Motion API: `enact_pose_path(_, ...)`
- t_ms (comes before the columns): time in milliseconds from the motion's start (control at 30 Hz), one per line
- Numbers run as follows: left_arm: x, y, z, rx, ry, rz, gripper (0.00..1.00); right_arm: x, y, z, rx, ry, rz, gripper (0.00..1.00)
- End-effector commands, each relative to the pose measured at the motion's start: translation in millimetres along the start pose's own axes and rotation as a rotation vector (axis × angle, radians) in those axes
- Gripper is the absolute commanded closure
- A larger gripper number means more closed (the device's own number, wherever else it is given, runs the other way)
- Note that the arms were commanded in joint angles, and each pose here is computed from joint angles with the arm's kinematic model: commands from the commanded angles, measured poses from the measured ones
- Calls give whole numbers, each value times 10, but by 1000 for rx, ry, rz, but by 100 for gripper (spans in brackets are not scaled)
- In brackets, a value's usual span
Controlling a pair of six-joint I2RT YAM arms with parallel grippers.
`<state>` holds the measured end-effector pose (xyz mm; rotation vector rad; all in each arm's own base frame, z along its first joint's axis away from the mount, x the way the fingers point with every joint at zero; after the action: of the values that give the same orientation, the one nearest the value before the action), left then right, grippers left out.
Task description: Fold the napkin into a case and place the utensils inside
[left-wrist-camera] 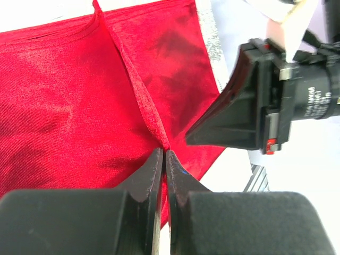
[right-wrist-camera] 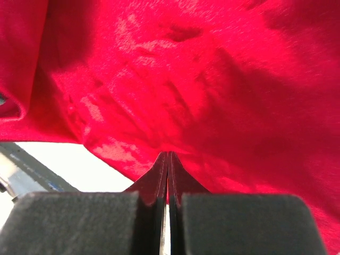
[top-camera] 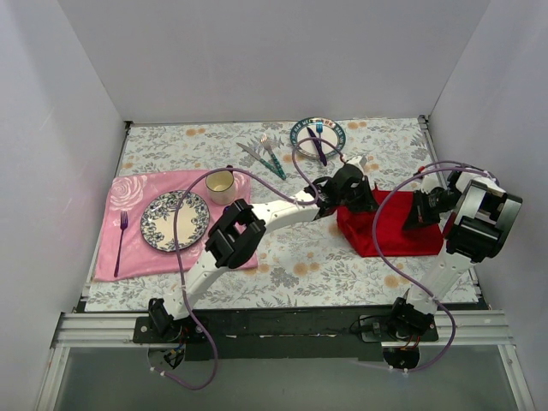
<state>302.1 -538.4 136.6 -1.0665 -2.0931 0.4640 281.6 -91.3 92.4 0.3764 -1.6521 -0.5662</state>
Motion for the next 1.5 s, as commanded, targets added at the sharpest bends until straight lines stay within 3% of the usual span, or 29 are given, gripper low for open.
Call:
enact_pose_path(0, 148, 26, -136, 17, -33, -9, 100, 168, -14, -208, 102, -90, 74, 99)
enact_pose_path(133, 407, 202, -229, 14, -12, -47, 100, 26, -25, -171, 189, -62, 118, 99)
enact_pose_path(433, 1241, 692, -315, 12, 42, -143, 100, -348, 124, -90, 223, 37, 71, 99)
enact_pose_path(667, 2000, 975, -410, -70, 50, -229, 100, -164, 597, -208, 196, 2, -139, 97)
enact_pose_path(900, 2614, 1445, -554, -82, 47, -364, 100, 85, 580, -301, 186, -40, -71, 85)
enact_pose_path(1200, 2895, 1591, -831, -100, 23, -401, 100, 133, 406, -337, 168, -44, 13, 82)
enact_pose_path(1467, 2437, 1311, -787, -53, 56, -235, 100, -99, 334, -324, 111, -24, -11, 81)
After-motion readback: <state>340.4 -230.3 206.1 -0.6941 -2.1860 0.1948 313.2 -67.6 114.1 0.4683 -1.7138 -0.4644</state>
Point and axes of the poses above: each gripper's point midway between its finger pads, its own x axis back along the fingers, its own y axis along the line the jaws close on, z = x × y, the point moved 7 cm from there along x, back along the fingers, and after that the axes turned 13 degrees about -x, right-handed, at the moved point
